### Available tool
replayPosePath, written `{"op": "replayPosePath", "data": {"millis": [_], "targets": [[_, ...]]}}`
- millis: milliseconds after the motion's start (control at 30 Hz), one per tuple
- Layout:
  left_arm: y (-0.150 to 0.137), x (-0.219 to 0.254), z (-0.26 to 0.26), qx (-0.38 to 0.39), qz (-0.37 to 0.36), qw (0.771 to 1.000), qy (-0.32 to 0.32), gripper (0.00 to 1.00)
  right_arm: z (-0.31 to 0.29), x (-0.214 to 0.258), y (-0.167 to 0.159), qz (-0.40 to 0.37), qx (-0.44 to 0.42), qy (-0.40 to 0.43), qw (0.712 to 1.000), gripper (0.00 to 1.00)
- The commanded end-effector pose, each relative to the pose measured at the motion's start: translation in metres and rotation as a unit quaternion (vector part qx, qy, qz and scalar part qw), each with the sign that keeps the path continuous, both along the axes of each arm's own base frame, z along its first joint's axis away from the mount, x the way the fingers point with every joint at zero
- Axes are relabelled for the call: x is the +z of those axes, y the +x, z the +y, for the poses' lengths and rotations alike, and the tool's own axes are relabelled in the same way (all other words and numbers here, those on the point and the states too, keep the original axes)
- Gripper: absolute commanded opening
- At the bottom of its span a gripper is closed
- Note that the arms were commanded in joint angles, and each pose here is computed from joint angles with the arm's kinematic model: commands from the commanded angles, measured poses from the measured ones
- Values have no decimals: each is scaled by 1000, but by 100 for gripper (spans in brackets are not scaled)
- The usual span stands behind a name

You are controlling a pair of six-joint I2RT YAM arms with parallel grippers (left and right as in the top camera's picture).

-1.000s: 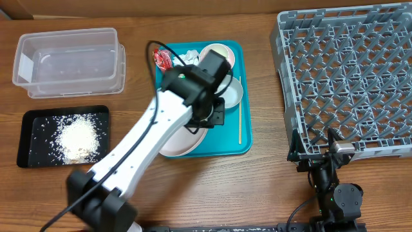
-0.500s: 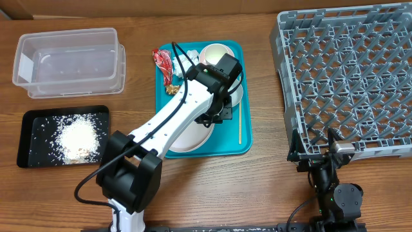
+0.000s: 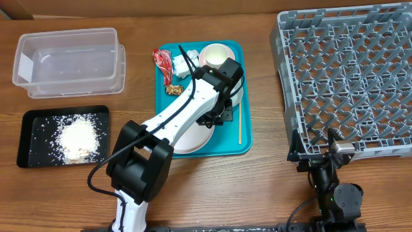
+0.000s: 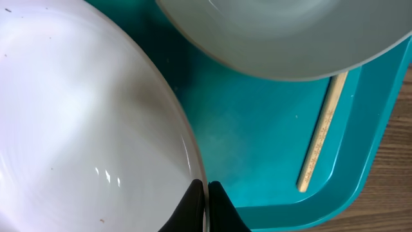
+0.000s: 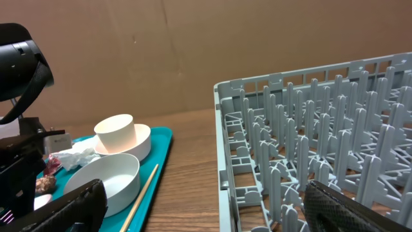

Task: Sort waste into correct bins and load items into the dishwasher
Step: 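Carry the empty plate back and lower it onto the teal tray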

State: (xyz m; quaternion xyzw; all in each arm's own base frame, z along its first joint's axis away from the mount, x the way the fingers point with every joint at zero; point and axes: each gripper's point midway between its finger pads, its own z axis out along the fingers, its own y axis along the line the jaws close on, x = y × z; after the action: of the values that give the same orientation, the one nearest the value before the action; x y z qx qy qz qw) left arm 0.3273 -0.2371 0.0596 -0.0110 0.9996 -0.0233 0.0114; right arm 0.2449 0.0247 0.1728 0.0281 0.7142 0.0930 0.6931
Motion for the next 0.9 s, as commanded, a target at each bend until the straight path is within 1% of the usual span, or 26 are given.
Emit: {"op": "replayPosePath", "data": {"millis": [0, 33, 200, 400, 467, 600, 633, 700, 867], "targets": [[1, -4, -1, 7, -1, 1000, 4, 9, -1, -2, 0, -1, -3, -3, 1000, 100], [1, -4, -1, 7, -1, 1000, 4, 14, -1, -2, 0, -1, -3, -3, 1000, 100], [0, -2, -2, 4, 2, 1000, -1, 15, -1, -2, 0, -1, -3, -3, 1000, 100], [4, 15, -11, -6, -1, 1000, -20, 15, -1, -2, 0, -1, -3, -3, 1000, 100], [4, 24, -11, -11, -1, 1000, -19, 14, -1, -2, 0, -1, -3, -3, 1000, 100], [3, 49, -9, -9, 2, 1000, -15, 7, -1, -2, 0, -1, -3, -3, 1000, 100], [3, 56, -7, -7, 3, 1000, -12, 4, -1, -2, 0, -1, -3, -3, 1000, 100], [2, 67, -1, -6, 3, 1000, -1, 4, -1, -2, 0, -1, -3, -3, 1000, 100], [-1, 90, 28, 3, -3, 998, 63, 4, -1, -2, 0, -1, -3, -3, 1000, 100]]}}
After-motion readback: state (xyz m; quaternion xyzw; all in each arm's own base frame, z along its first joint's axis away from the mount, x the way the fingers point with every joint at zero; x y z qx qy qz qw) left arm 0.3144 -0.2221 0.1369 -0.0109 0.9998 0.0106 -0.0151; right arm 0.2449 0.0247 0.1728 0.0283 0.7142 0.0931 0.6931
